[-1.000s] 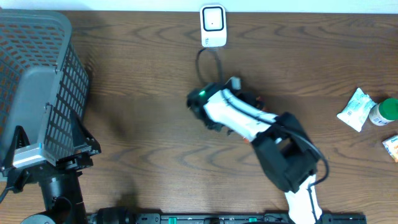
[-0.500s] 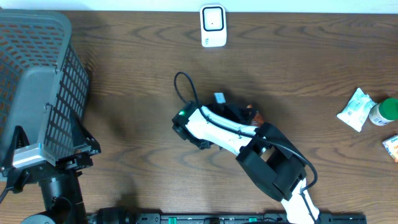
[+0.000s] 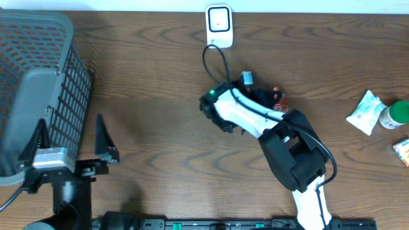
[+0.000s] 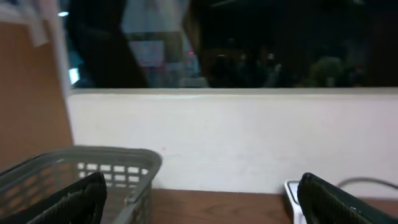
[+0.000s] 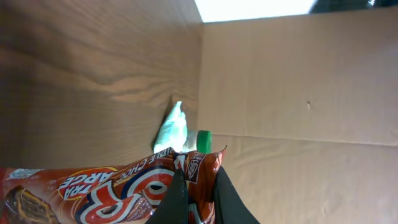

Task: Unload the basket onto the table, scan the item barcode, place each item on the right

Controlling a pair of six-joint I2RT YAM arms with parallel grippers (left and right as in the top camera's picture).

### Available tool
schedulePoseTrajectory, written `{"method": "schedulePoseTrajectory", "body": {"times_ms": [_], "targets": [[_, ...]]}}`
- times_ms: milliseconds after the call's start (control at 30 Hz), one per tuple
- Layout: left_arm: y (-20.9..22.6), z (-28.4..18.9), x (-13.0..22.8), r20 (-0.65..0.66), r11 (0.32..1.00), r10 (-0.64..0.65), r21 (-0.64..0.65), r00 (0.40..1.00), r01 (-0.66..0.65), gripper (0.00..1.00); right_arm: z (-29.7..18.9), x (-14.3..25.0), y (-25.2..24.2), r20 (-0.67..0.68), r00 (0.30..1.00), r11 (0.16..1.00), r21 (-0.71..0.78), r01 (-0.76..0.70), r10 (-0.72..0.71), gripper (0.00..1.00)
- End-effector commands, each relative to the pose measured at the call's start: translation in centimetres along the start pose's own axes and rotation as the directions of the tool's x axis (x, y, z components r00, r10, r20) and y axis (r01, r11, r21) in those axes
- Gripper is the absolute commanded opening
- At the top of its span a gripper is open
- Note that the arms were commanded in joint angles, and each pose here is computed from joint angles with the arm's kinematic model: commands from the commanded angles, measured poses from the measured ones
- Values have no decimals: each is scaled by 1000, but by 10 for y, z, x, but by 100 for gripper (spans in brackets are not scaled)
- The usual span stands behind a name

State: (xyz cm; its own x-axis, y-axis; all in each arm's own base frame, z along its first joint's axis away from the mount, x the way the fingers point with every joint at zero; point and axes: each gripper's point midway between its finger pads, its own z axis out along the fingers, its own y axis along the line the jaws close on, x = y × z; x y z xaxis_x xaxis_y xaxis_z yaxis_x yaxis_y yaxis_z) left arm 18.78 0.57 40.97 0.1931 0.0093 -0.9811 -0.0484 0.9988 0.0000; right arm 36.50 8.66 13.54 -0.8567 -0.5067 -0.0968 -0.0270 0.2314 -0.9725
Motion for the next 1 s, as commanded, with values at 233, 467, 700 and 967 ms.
{"method": "schedulePoseTrajectory", "body": {"times_ms": [233,467,700,967], "targets": [[-19,-3,-6,36,993,61,99,997,-65,98,-28,-38,3,177,984,995,104,9,-27,2],[-17,-13,-17,88,994,45,100,995,-54,98,-69,-59,43,287,933,965,211,158,-216,2],[-12,-26,-27,133,994,33,95,991,-45,98,-120,-61,95,386,853,925,283,253,-351,1],[-12,-26,-24,124,994,35,95,992,-47,98,-185,-34,151,511,798,942,79,326,-319,52]]}}
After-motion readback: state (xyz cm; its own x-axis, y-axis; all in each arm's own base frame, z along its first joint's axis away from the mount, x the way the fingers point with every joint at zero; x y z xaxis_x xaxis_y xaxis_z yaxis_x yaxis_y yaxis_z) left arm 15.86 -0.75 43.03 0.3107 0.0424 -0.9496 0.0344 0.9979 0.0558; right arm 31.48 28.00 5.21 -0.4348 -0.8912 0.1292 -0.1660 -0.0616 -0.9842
